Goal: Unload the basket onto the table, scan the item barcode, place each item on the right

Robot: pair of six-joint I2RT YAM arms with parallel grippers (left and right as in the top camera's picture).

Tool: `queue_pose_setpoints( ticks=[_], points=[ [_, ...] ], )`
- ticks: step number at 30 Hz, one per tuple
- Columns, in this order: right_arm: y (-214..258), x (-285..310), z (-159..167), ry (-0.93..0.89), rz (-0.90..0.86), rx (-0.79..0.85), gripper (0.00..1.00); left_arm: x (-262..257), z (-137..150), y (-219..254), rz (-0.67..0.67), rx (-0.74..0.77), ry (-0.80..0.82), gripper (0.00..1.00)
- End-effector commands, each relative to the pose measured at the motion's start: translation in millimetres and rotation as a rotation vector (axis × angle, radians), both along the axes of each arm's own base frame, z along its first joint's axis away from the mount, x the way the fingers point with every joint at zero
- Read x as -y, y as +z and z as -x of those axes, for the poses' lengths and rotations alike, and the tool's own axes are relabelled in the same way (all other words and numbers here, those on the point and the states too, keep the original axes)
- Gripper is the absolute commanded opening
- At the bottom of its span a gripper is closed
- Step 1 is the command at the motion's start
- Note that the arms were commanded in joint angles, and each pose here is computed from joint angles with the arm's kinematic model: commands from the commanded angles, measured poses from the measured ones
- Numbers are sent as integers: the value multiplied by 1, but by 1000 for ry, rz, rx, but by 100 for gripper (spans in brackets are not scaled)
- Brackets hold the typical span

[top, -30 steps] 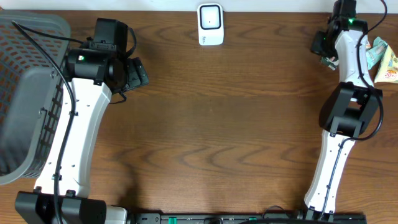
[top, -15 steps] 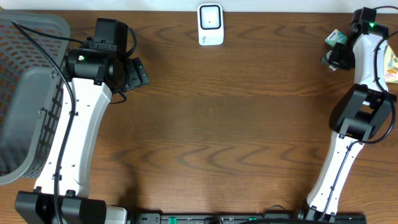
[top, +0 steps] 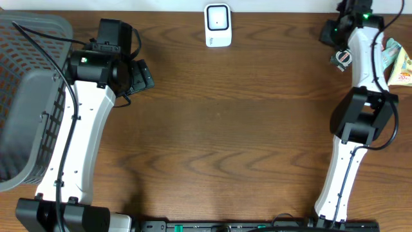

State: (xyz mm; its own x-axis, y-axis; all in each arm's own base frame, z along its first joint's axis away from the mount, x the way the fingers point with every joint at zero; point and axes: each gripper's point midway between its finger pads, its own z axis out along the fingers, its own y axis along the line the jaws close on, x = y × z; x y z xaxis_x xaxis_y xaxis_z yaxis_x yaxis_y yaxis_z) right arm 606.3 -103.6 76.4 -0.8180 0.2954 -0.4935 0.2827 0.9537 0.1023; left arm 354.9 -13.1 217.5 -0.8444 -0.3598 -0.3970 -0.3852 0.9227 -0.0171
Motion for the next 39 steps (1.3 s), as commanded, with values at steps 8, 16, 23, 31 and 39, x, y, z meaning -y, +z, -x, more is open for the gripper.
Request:
queue_pose_setpoints(
  ticks=[8,16,23,31,39],
  points=[
    [-65,55,21,-154,177,-152,5,-2,-1,2,-4,5,16,98],
    [-70,93,55,-233,248,-264,1,-2,-1,2,-4,5,16,98],
    [-40,135,102,-384,366,-379,1,-2,-1,2,-4,5,16,98],
    [56,91,89,-290,152,-173,5,-2,-1,2,-4,5,16,98],
    [192,5,117,-121,-53,47,61,-2,-1,2,-4,5,16,98]
  ],
)
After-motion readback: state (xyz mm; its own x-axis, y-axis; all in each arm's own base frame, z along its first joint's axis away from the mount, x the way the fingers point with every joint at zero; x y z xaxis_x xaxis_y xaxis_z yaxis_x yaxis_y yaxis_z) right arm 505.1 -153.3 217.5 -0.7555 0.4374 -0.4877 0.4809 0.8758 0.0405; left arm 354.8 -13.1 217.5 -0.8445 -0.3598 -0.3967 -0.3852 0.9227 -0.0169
